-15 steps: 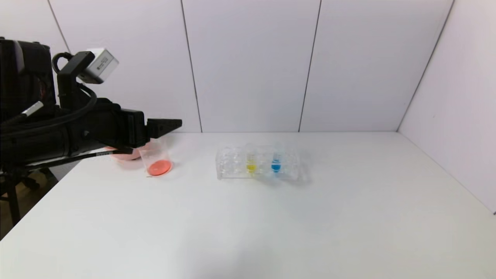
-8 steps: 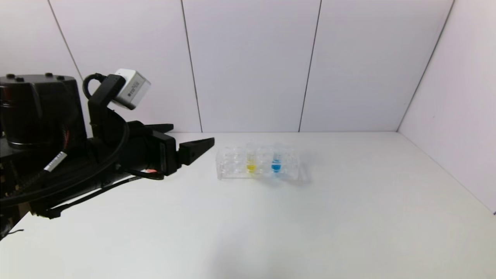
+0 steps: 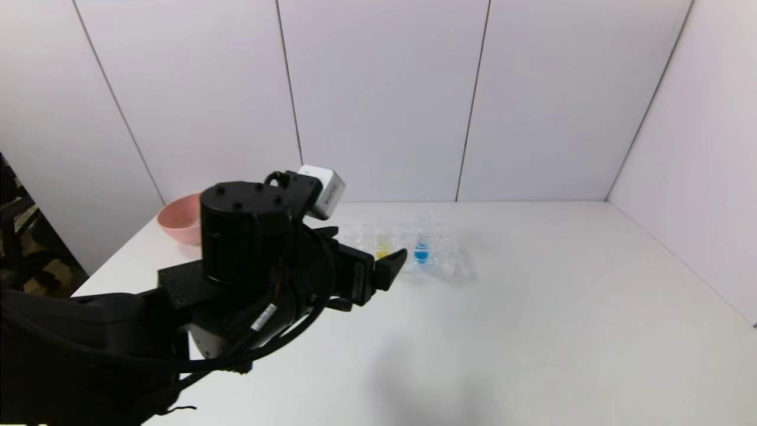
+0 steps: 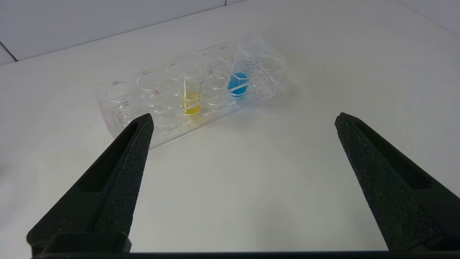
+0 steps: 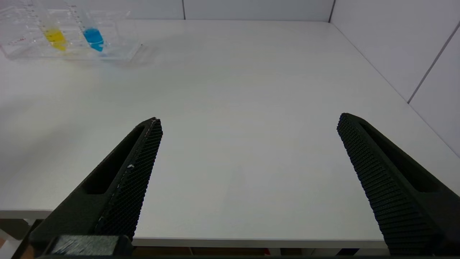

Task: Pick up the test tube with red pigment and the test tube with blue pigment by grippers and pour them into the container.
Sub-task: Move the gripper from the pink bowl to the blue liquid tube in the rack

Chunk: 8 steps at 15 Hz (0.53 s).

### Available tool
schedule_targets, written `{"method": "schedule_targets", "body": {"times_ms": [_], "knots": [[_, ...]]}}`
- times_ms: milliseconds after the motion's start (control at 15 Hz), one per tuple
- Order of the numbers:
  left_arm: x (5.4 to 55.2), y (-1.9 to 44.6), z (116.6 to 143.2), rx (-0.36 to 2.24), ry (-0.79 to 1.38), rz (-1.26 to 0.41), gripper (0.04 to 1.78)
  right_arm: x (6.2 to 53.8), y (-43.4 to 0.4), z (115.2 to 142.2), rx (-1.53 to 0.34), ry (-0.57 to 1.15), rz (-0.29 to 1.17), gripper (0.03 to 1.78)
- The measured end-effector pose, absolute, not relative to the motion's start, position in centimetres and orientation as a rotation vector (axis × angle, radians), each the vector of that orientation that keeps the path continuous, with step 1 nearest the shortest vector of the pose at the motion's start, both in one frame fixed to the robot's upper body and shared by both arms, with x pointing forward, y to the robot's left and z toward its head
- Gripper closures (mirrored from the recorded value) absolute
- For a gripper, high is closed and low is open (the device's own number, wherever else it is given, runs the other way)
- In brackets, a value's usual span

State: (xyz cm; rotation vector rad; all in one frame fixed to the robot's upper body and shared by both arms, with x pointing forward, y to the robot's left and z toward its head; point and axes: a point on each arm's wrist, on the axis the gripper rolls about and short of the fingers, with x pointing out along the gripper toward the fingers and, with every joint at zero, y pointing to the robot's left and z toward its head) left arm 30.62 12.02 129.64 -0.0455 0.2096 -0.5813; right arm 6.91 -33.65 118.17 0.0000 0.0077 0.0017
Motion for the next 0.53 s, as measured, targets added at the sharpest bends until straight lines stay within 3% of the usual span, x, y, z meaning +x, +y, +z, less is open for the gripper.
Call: {"method": "schedule_targets", "body": {"times_ms": [533], "knots": [[34.0, 5.5, 125.5, -0.036, 0.233, -0.578, 0.06, 6.9, -33.7, 118.2, 0.0, 0.008, 0.001, 0.04]]}}
